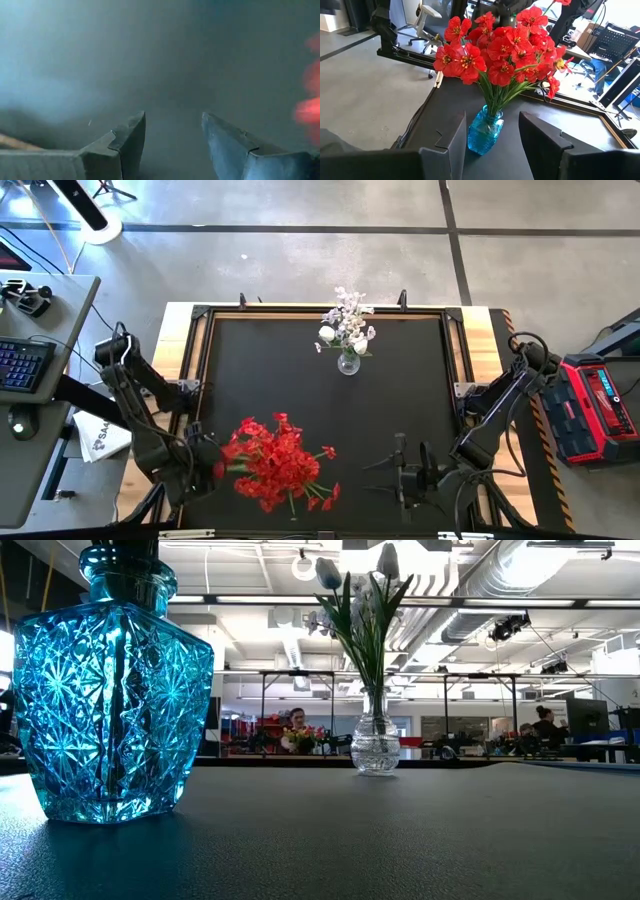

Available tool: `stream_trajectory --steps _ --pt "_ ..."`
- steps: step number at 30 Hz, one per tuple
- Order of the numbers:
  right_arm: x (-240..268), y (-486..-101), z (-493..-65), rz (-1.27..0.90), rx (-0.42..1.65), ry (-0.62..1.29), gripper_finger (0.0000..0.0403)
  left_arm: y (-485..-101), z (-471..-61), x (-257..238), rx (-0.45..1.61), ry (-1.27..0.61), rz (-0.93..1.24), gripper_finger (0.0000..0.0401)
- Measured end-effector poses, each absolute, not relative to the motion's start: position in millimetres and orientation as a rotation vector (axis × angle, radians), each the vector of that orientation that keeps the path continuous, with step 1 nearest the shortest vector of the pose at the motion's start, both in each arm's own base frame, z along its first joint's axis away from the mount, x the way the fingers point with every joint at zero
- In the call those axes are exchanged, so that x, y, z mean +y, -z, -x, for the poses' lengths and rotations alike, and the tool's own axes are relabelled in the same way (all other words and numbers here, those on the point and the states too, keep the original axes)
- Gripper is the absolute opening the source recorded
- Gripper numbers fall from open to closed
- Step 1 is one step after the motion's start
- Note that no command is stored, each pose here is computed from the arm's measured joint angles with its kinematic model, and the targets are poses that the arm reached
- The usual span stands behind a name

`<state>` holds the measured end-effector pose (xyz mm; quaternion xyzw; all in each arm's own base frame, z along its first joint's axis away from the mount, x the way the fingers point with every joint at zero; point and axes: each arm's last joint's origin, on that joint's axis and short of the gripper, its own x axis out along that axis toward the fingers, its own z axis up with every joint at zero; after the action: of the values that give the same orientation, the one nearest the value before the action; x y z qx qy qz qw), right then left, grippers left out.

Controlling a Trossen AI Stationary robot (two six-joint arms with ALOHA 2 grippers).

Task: Sort flowers into vase by color
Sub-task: Move the blue vase to the top left of the table

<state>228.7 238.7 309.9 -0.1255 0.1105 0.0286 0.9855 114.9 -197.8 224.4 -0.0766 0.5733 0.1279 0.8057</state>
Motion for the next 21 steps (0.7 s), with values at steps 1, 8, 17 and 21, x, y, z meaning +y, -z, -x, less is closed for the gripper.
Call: stream_trajectory --steps 1,8,17,21 --pt "239 -310 -229 0.252 0.222 -0.058 0.0155 -221 -111 -196 1.243 -0.289 0.167 0.0181" --pt "239 -310 -229 0.251 0.222 -0.057 0.0155 -214 -106 -197 0.993 -0.214 0.250 0.0181" --pt "239 -310 -229 0.246 0.220 -0.057 0.0155 -189 -137 -216 0.557 -0.038 0.079 0.0181" --pt "239 -310 -229 0.243 0.218 -0.057 0.0155 -184 -151 -213 0.478 -0.077 0.036 0.0187"
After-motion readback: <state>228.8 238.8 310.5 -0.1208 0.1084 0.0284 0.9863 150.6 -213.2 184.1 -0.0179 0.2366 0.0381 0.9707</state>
